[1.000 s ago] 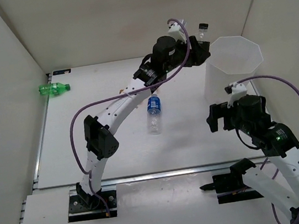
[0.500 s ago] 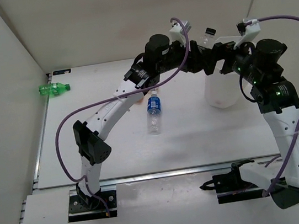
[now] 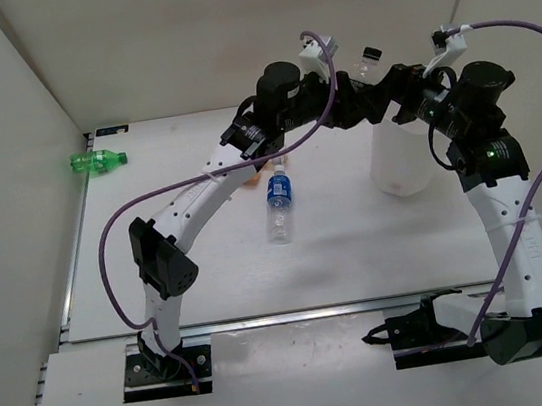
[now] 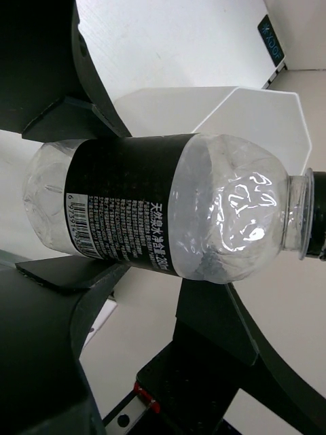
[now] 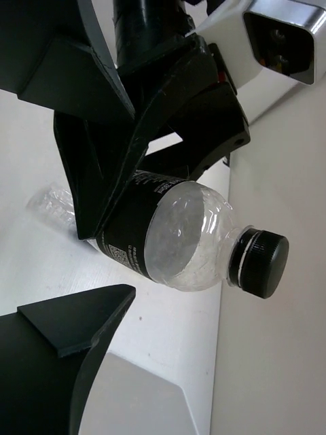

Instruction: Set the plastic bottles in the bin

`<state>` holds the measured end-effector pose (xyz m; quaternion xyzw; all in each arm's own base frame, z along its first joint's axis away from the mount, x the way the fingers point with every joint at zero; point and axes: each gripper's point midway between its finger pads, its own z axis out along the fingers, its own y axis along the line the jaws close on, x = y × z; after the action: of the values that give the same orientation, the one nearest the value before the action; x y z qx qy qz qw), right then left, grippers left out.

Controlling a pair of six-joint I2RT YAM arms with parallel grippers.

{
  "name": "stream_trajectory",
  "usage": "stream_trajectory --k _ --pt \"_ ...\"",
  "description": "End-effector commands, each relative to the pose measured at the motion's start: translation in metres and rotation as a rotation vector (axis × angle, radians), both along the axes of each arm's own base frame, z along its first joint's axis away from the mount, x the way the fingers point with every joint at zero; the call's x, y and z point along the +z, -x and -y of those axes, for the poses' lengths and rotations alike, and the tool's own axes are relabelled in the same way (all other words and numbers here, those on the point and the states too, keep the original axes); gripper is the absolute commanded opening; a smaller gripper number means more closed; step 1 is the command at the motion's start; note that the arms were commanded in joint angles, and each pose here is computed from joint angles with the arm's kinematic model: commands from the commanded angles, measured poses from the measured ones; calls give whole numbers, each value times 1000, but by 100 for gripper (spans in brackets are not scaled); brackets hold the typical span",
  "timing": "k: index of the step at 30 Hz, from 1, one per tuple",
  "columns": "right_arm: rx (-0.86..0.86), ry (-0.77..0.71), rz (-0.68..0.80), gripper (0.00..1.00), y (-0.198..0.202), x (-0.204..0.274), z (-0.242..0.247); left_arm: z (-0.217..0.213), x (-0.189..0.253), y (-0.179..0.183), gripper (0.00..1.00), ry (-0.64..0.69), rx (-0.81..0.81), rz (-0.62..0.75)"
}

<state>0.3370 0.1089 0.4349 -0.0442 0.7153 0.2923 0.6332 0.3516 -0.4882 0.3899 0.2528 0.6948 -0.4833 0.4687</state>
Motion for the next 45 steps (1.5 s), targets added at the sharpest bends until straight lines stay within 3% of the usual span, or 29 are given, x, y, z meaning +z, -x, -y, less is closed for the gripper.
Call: stream_trajectory --k 1,7,22,27,28,29,30,33,34,36,42,44,45 --pt "-120 -54 224 94 -8 67 40 -9 12 46 18 -2 -125 -10" --pt "-87 18 226 92 9 73 39 -35 10 13 17 20 17 -39" --pt "-16 -43 79 92 -50 22 1 -5 25 50 16 58 -96 -4" --pt "-21 -37 73 62 -50 13 -7 -8 26 42 17 71 -64 -15" --pt "-35 -30 83 49 -50 16 -6 -9 29 42 18 77 -63 -9" --pt "-50 -24 77 16 -51 14 -6 -8 33 44 21 82 -72 -9" --pt "-61 -24 64 2 -51 11 -5 -7 30 44 26 83 -79 -19" --pt "-66 -18 74 0 -51 15 -1 -8 32 47 60 84 -70 5" --pt "-72 -9 83 0 -52 16 1 -10 34 48 77 81 -69 19" --pt "-105 13 105 0 -55 25 9 -13 31 49 98 71 -61 11" --pt "-273 121 182 0 -59 67 60 -71 14 43 98 -51 45 11" --pt "-370 170 186 0 -66 69 86 -108 -18 23 98 -142 204 -46" --pt "-407 182 189 0 -65 71 98 -128 -13 17 95 -116 261 -73"
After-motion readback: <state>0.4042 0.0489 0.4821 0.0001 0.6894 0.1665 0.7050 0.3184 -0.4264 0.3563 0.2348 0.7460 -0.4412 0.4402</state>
